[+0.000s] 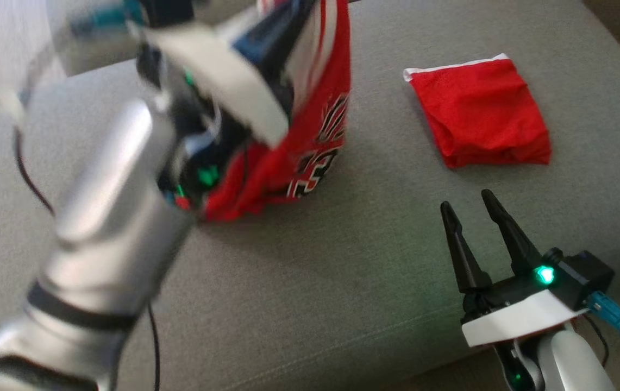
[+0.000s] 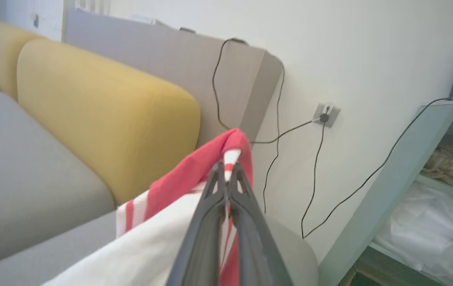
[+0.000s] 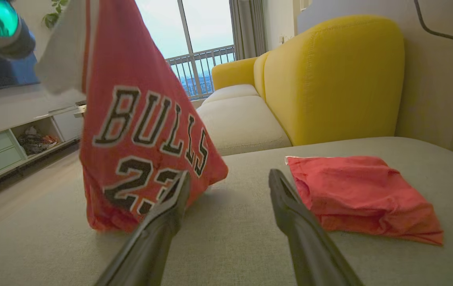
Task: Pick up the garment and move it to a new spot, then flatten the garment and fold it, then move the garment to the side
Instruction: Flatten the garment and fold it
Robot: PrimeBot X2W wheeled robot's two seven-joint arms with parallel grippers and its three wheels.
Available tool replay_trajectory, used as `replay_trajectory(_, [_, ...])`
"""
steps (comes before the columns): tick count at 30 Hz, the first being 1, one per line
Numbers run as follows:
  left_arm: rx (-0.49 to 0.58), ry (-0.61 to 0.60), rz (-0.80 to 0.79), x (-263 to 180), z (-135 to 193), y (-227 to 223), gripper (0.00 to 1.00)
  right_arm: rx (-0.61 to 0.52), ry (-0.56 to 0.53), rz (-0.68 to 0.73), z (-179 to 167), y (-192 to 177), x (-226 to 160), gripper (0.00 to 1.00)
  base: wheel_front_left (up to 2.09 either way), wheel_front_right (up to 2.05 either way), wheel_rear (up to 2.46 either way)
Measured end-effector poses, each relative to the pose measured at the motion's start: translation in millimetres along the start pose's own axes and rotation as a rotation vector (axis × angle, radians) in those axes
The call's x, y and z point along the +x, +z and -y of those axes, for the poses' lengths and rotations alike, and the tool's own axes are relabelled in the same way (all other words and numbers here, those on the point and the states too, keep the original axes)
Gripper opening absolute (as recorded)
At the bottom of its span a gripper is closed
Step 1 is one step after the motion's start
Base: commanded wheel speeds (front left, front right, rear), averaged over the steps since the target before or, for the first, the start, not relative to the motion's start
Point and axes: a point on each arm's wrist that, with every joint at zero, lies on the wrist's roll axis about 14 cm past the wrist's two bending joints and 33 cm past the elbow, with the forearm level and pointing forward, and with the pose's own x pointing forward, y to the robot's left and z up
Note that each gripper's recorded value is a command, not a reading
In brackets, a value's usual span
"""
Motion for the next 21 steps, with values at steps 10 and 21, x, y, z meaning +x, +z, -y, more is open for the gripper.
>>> replay_trajectory(10, [0.068, 0.082, 0.405, 11.1, 6.1, 180.6, 0.0, 0.006, 0.002, 0.004, -0.5, 0.5, -0.2, 1.0, 0.0, 0.0, 0.0])
replay_trajectory(21, [-0.026, 0.671, 0.166, -65.1, -190.1, 61.2, 0.0, 0.012, 0.045, -0.048, -14.0, -18.7, 11.3, 1.0, 0.0, 0.0, 0.0])
